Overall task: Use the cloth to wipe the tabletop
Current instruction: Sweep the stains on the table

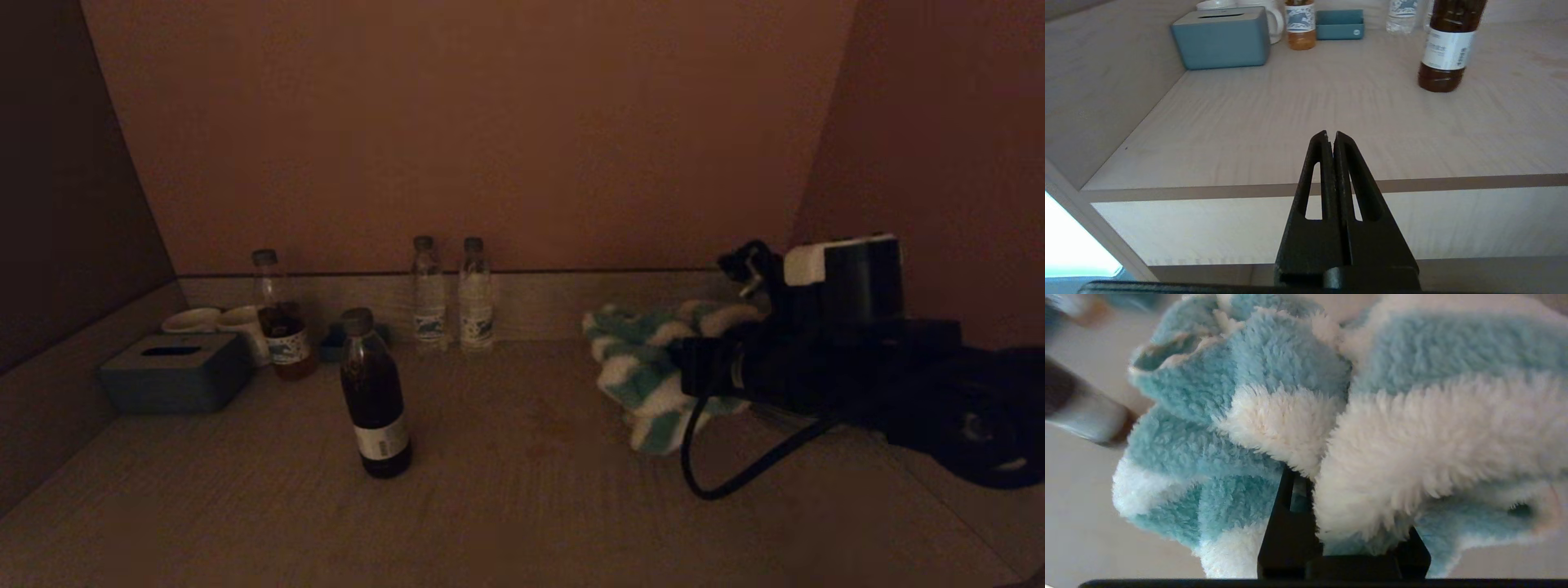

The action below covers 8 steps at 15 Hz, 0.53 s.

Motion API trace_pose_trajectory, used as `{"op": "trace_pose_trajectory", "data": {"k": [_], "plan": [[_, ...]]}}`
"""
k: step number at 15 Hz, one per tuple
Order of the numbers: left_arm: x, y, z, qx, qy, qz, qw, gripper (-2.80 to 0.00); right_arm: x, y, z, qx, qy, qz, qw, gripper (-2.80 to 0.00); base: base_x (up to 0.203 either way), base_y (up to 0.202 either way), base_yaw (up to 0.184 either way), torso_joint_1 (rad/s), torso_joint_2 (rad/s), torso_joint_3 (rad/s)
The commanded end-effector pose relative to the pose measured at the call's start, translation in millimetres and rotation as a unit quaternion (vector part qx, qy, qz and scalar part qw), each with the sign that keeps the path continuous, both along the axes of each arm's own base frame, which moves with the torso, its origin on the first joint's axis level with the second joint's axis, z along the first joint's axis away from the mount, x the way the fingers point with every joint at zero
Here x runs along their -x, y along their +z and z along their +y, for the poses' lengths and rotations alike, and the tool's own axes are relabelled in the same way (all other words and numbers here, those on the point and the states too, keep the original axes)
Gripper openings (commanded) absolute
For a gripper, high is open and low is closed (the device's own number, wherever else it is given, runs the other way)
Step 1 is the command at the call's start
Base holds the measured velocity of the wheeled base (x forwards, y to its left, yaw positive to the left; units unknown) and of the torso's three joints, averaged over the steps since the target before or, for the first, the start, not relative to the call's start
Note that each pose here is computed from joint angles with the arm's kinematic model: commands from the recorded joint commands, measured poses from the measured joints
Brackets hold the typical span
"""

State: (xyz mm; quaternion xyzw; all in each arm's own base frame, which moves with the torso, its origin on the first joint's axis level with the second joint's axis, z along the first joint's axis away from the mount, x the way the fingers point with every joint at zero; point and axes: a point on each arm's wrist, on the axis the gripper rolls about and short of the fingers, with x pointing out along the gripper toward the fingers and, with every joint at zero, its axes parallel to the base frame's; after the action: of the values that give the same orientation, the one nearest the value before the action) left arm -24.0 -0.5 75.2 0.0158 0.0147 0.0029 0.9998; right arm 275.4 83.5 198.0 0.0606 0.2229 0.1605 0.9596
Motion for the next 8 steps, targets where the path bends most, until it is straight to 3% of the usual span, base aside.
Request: {"op": "trace_pose_trajectory", "data": {"k": [1,5,8], "plan": [[0,0,0,0.0,0.001,0.001,1.0,-2.8,-14,16,14,-0.008,0.014,-0.028,0.999,-2.8,0.0,0.0,0.0,0.0,0.0,0.0],[0,0,0,0.0,0.0,0.001,1.0,-2.8,-33,27,32,-0.012,0.029,-0.049,0.998,-2.8,0.0,0.0,0.0,0.0,0.0,0.0],[0,0,0,0.0,0.001,0.001,1.0,-2.8,-61,9,47,-0.007,0.037,-0.034,0.999,-2.8,0.0,0.0,0.0,0.0,0.0,0.0]]}}
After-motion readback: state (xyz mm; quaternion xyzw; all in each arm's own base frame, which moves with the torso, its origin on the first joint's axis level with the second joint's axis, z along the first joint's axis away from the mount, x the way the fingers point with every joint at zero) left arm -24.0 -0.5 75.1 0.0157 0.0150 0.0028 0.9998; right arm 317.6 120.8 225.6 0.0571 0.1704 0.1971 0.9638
